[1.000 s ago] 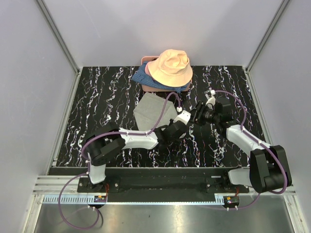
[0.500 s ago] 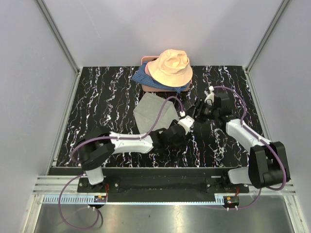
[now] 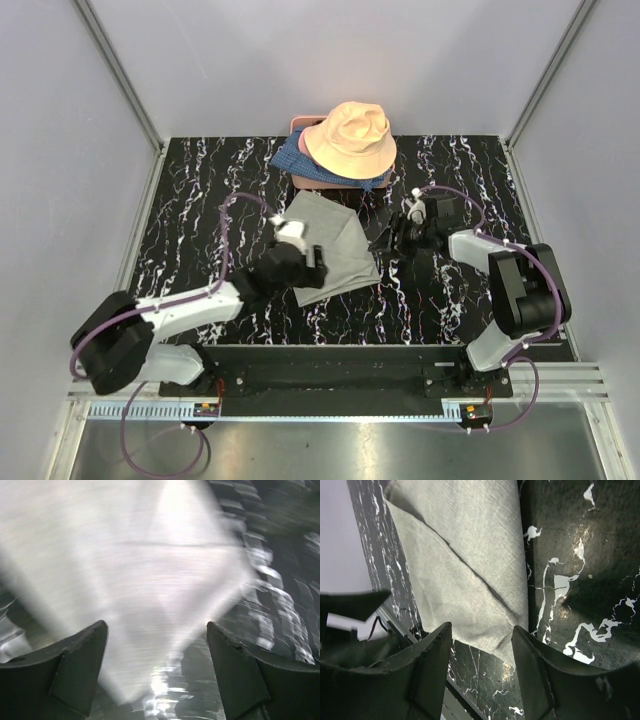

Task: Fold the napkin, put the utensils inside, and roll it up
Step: Fold the napkin

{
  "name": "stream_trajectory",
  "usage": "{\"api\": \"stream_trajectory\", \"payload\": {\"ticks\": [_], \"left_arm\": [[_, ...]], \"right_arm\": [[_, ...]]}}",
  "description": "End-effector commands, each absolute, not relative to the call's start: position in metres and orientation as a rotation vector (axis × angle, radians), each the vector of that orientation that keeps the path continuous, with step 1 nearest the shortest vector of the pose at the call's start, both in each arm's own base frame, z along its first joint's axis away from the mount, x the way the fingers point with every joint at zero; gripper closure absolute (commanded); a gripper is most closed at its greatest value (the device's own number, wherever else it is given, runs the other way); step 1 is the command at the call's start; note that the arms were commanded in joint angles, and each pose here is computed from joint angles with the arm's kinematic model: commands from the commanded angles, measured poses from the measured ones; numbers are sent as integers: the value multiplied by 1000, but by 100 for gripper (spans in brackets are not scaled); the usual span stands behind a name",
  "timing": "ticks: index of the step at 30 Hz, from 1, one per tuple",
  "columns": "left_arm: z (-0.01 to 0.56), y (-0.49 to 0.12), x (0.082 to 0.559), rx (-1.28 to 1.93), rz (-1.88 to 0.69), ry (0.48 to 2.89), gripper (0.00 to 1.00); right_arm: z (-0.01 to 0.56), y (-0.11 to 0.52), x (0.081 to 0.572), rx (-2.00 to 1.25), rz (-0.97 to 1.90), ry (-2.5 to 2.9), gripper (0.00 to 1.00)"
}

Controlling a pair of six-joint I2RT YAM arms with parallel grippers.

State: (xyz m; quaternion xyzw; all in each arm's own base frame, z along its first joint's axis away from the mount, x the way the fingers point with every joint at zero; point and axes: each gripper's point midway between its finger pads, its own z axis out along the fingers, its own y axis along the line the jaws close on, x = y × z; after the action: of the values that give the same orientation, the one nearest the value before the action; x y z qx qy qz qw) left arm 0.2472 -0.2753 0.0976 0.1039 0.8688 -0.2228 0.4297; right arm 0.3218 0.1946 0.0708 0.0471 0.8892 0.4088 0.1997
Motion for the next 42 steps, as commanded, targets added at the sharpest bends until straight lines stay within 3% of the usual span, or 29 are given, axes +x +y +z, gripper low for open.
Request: {"api": "stream_trajectory", "payload": {"ticks": [1, 14, 17, 20, 30, 36, 42], "left_arm": [[87, -224, 263, -80, -605, 2196, 18], [65, -178, 286, -250, -545, 2239, 20], [63, -177, 285, -253, -551, 2246, 20], [61, -177, 282, -254, -561, 2252, 20], [37, -195, 243, -314, -802, 2322, 21], [31, -204, 228, -348, -950, 2298, 23], [15, -210, 210, -360, -1027, 2377, 34]], "right_arm": [[66, 203, 317, 44, 1185, 2493, 39], [26, 210, 302, 56, 1195, 2611, 46], [22, 209, 300, 78, 1180, 2626, 62], [21, 207, 295, 103, 1157, 2633, 73], [7, 199, 255, 231, 1098, 2720, 94], [4, 192, 243, 302, 1039, 2726, 98], [5, 192, 244, 310, 1036, 2726, 97]]}}
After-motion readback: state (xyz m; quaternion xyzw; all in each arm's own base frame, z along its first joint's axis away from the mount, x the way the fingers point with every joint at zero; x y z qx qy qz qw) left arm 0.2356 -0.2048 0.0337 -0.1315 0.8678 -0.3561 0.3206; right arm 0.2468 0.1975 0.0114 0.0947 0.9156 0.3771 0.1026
